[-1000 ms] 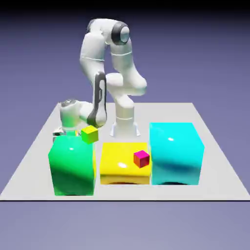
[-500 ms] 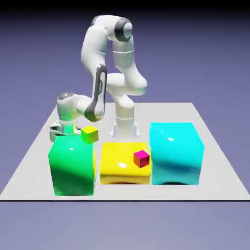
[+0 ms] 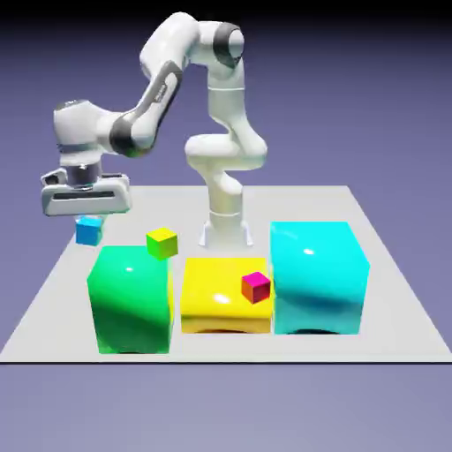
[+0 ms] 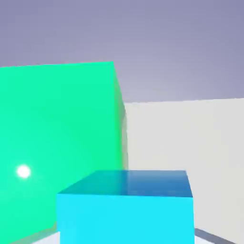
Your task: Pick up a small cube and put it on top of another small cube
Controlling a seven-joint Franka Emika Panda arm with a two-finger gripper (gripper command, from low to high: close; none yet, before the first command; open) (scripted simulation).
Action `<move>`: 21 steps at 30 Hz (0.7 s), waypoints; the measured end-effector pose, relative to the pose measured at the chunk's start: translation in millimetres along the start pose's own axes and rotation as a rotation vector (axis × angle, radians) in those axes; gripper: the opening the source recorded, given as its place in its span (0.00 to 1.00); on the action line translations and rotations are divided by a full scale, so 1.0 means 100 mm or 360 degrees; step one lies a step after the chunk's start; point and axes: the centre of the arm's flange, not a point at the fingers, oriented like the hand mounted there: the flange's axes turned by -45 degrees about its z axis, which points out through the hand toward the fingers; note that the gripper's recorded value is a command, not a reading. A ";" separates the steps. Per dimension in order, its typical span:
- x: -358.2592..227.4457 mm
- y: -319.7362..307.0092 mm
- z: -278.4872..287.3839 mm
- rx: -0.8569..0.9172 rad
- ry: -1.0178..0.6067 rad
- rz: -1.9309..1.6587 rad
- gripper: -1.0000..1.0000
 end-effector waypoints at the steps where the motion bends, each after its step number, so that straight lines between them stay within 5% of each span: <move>1: 0.14 -0.16 -0.04 0.0008 -0.0007 -0.0097 0.00; 6: 0.62 -1.75 0.35 0.0041 -0.0137 -0.0692 0.00; 11: 0.43 -3.30 0.75 0.0021 -0.0260 -0.1241 0.00; 18: 0.22 -3.38 1.41 0.0028 -0.0281 -0.1250 0.00; 19: 0.19 -3.37 1.53 0.0026 -0.0282 -0.1250 1.00; 21: 0.19 -3.37 1.53 0.0024 -0.0281 -0.1250 1.00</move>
